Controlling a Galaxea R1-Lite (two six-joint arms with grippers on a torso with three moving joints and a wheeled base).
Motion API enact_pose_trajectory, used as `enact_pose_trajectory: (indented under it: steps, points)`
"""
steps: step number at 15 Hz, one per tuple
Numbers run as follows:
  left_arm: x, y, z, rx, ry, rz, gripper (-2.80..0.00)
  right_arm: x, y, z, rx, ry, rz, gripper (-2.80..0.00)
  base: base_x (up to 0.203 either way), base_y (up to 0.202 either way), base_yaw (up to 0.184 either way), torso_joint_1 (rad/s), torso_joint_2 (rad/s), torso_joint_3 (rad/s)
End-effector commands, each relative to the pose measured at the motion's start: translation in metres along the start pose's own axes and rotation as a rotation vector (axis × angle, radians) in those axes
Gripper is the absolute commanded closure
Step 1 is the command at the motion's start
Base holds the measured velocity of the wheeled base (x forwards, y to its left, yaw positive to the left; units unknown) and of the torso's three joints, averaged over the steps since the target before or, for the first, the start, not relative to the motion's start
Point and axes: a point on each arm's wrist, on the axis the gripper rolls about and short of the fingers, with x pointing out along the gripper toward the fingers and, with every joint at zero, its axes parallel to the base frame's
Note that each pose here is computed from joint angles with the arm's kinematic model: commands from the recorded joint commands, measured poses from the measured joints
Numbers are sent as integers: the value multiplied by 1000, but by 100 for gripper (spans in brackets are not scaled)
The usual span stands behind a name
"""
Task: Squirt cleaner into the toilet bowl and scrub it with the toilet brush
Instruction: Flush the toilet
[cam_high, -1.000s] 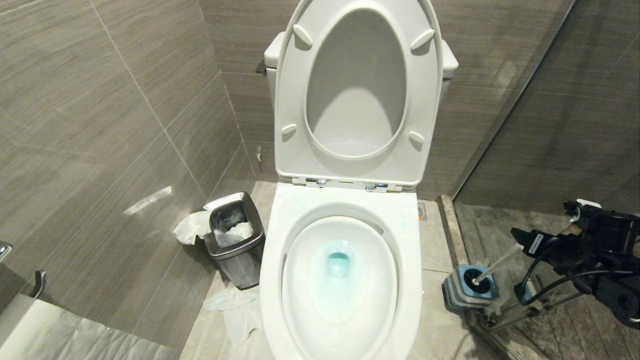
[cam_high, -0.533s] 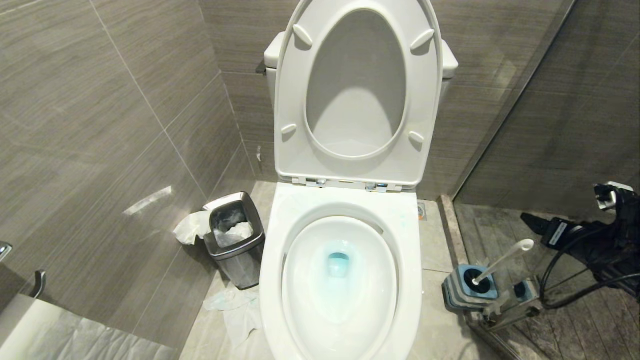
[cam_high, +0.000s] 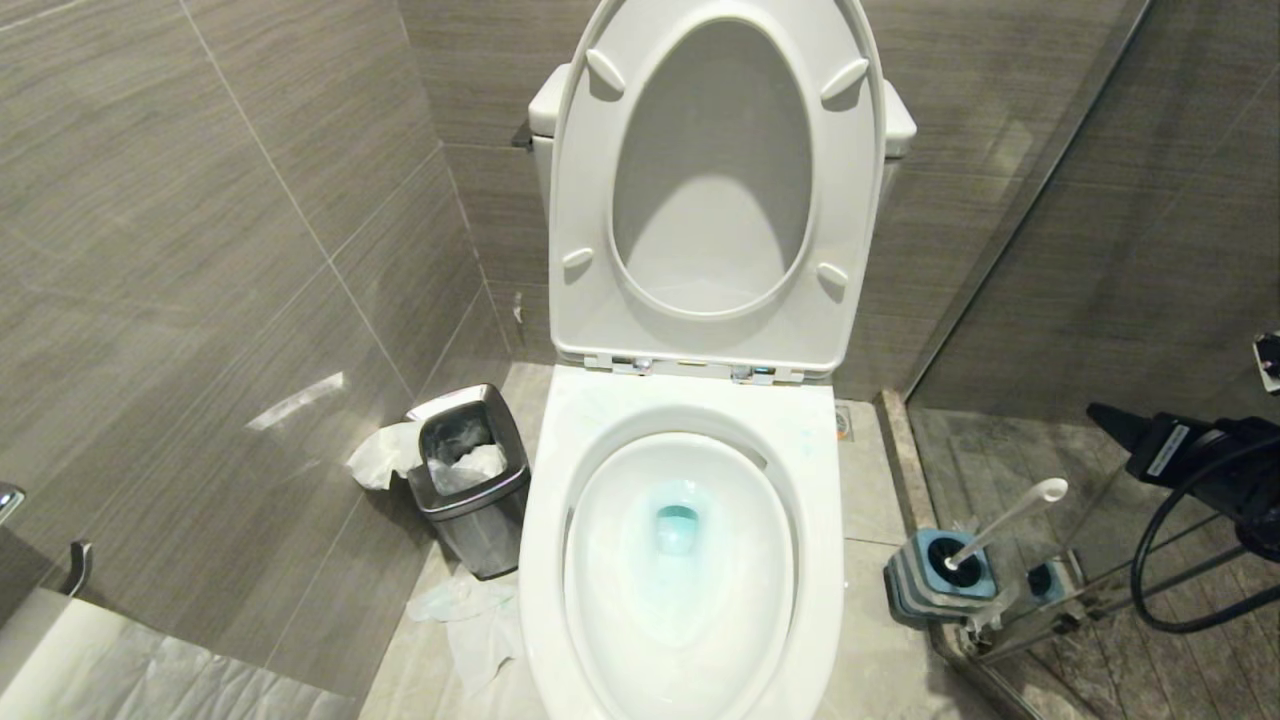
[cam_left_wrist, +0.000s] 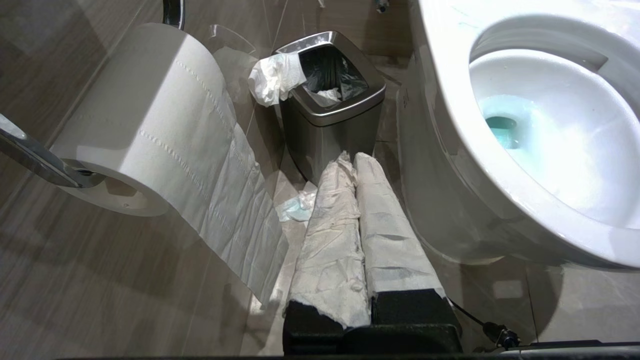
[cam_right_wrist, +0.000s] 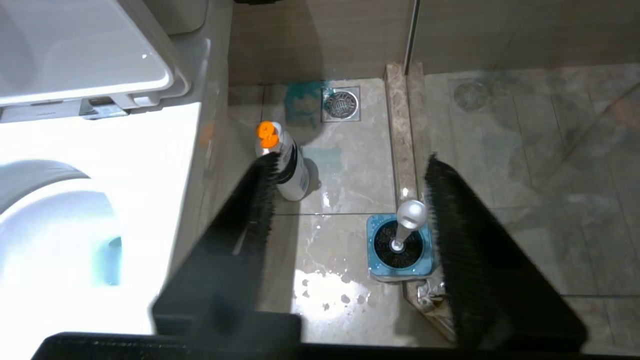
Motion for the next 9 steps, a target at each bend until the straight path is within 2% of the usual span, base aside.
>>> enact_pose_trajectory:
  steps: [1, 3, 5, 9]
  points:
    - [0, 0, 0, 0, 1, 0, 0, -7, 2, 7, -2, -26, 5, 0, 0, 0, 0, 0, 0, 0]
    - [0, 0, 0, 0, 1, 0, 0, -10, 3, 12, -7, -43, 7, 0, 0, 0, 0, 0, 0, 0]
    - [0, 0, 0, 0, 1, 0, 0, -15, 5, 21, -55, -79, 20, 0, 0, 0, 0, 0, 0, 0]
    - [0, 0, 0, 0, 1, 0, 0, -44, 12, 40, -85, -161, 97, 0, 0, 0, 0, 0, 0, 0]
